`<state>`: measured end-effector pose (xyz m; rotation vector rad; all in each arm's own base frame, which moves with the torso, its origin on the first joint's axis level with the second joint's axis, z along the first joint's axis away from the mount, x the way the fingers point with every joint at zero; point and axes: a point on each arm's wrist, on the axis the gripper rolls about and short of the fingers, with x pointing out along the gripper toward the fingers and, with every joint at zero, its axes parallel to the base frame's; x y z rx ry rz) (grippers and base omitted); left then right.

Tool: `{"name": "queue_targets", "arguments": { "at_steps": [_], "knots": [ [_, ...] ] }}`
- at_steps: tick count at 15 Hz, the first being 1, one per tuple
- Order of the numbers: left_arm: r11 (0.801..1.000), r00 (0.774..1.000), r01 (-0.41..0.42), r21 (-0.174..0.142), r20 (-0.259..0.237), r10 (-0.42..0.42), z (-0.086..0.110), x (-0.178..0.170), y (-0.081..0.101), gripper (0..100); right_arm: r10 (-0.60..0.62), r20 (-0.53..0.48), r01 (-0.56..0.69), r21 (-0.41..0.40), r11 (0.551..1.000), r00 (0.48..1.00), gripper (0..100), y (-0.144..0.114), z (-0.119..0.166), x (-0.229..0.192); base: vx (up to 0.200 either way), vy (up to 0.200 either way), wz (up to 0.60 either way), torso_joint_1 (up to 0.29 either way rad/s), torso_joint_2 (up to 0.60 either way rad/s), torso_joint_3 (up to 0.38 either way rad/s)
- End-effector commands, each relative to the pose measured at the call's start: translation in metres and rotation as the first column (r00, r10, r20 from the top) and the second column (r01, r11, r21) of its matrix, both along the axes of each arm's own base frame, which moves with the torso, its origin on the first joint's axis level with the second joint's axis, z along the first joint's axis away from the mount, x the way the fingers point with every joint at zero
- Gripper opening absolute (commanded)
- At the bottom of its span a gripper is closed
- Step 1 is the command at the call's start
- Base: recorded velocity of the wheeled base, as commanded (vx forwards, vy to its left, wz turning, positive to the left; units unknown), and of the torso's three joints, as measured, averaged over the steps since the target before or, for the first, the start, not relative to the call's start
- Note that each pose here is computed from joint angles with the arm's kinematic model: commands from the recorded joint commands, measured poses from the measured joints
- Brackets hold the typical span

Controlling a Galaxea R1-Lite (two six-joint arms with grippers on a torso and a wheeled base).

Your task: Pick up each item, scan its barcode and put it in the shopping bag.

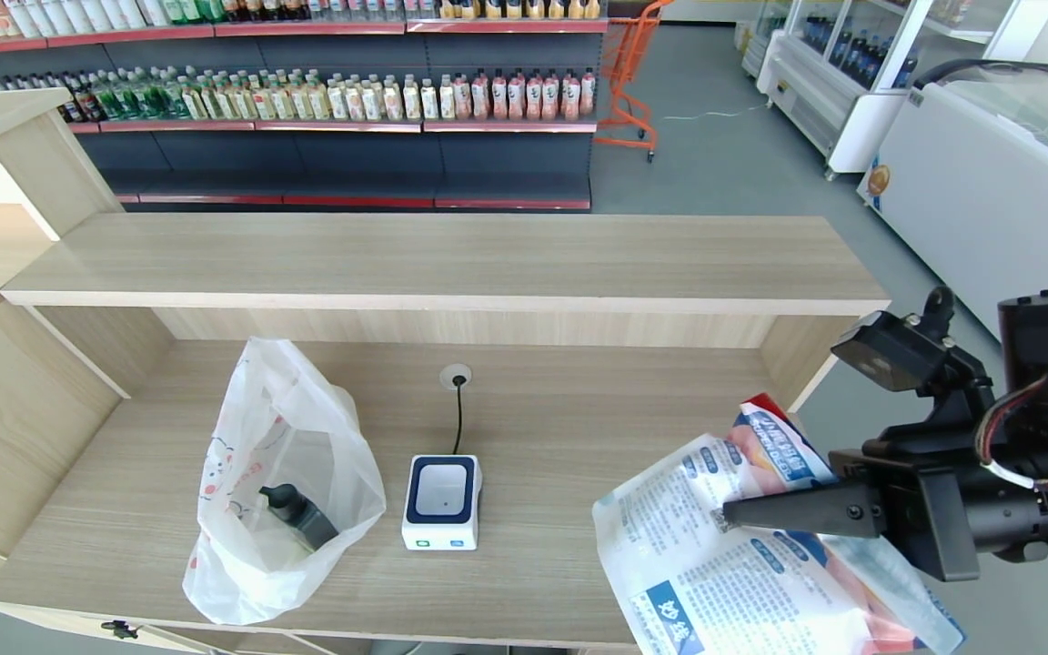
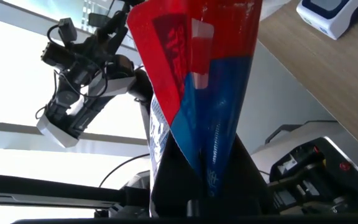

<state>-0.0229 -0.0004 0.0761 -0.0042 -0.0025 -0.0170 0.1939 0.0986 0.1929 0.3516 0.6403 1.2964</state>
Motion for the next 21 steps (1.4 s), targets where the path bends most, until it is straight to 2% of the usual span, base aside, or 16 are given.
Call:
{"name": "queue_targets", "arguments": {
  "at_steps": [1,11,12,13,14,16,17,19,20,21],
  "knots": [
    [1.0,1.0,0.0,0.0,0.001,0.0,0.0,0.0,0.0,100,0.0,-0.001,0.0,-0.001,1.0,1.0,0,0.0,0.0,0.0,0.0,0.0,0.0,0.0,0.0,0.0],
    [1.0,1.0,0.0,0.0,0.001,0.0,0.0,0.0,0.0,100,-0.01,0.022,0.01,0.007,1.0,1.0,0,-0.003,0.003,-0.002,0.0,0.0,0.0,0.0,0.0,0.0],
    [1.0,1.0,0.0,0.0,0.001,0.0,0.0,0.0,0.0,100,-0.053,0.064,0.053,0.0,0.999,0.997,0,-0.004,0.005,-0.001,0.0,0.0,0.0,0.0,0.0,0.0],
    [1.0,1.0,0.0,0.0,0.001,0.0,0.0,0.0,0.0,100,-0.121,0.153,0.124,-0.011,0.992,0.981,0,-0.005,0.01,0.001,0.0,0.0,0.0,0.0,0.0,0.0],
    [1.0,1.0,0.0,0.0,0.001,0.0,0.0,0.0,0.0,100,-0.198,0.302,0.214,-0.02,0.977,0.932,0,-0.008,0.019,0.0,0.0,0.0,0.0,0.0,0.0,0.0],
    [1.0,1.0,0.0,0.0,0.001,0.0,0.0,0.0,0.0,100,-0.23,0.479,0.281,-0.036,0.959,0.847,0,-0.025,0.028,-0.009,0.0,0.0,0.0,0.0,0.0,0.0],
    [1.0,1.0,0.0,0.0,0.001,0.0,0.0,0.0,0.0,100,-0.216,0.526,0.292,-0.064,0.954,0.823,0,-0.031,0.026,-0.013,0.0,0.0,0.0,0.0,0.0,0.0],
    [1.0,1.0,0.0,0.0,0.001,0.0,0.0,0.0,0.0,100,-0.178,0.61,0.374,-0.21,0.903,0.772,0,-0.042,0.006,-0.017,0.0,0.0,0.0,0.0,0.0,0.0],
    [1.0,1.0,0.0,0.0,0.001,0.0,0.0,0.0,0.0,100,-0.155,0.631,0.395,-0.26,0.881,0.761,0,-0.044,-0.005,-0.018,0.0,0.0,0.0,0.0,0.0,0.0],
    [1.0,1.0,0.0,0.0,0.001,0.0,0.0,0.0,0.0,100,-0.149,0.627,0.393,-0.27,0.879,0.765,0,-0.045,-0.009,-0.021,0.0,0.0,0.0,0.0,0.0,0.0]
  ]
}}
